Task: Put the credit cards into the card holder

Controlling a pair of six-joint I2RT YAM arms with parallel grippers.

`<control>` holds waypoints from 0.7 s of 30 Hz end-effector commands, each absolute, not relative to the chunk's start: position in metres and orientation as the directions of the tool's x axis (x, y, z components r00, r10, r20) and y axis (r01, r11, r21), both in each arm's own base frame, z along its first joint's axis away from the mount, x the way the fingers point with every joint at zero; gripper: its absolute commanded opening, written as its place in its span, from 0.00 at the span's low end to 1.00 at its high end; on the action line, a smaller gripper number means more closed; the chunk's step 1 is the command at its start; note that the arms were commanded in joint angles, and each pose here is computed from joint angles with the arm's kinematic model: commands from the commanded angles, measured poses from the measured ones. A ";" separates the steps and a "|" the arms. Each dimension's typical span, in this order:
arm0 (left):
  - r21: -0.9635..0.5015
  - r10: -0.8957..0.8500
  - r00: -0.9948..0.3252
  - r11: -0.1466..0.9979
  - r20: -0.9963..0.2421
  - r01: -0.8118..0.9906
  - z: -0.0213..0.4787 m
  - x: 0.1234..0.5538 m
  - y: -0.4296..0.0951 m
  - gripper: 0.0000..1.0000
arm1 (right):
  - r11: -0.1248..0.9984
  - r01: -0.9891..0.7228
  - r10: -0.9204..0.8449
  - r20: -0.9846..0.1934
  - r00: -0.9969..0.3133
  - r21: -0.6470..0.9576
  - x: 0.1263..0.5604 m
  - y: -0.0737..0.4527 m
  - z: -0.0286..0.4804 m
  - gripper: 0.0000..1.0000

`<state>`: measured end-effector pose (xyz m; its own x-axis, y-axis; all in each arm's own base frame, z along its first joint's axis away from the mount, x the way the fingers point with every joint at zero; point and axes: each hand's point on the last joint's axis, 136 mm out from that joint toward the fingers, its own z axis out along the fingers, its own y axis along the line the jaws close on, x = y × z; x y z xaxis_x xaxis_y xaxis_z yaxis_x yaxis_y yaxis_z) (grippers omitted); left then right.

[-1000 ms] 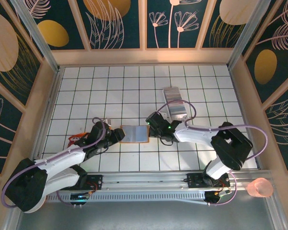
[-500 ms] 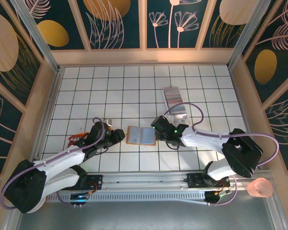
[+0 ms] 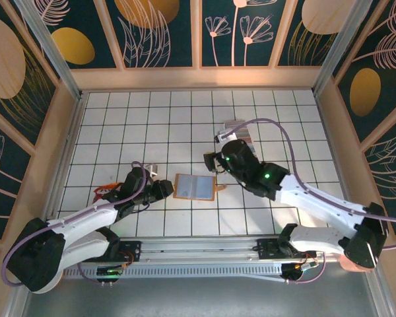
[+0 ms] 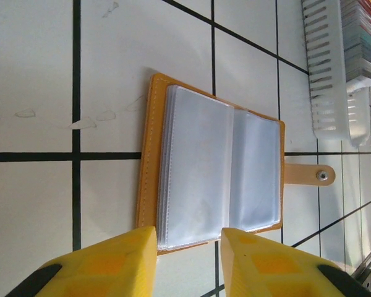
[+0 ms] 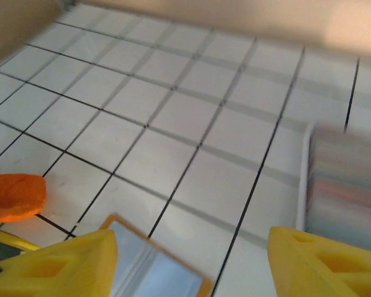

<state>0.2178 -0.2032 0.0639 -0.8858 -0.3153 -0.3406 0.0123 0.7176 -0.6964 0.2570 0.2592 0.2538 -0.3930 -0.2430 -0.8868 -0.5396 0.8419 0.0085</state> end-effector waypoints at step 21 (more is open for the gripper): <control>-0.680 -0.235 -0.870 0.718 -0.434 0.146 0.083 0.224 -0.214 0.32 | -0.077 -0.735 -0.950 -0.174 0.260 -0.673 0.333 0.129 0.133 0.87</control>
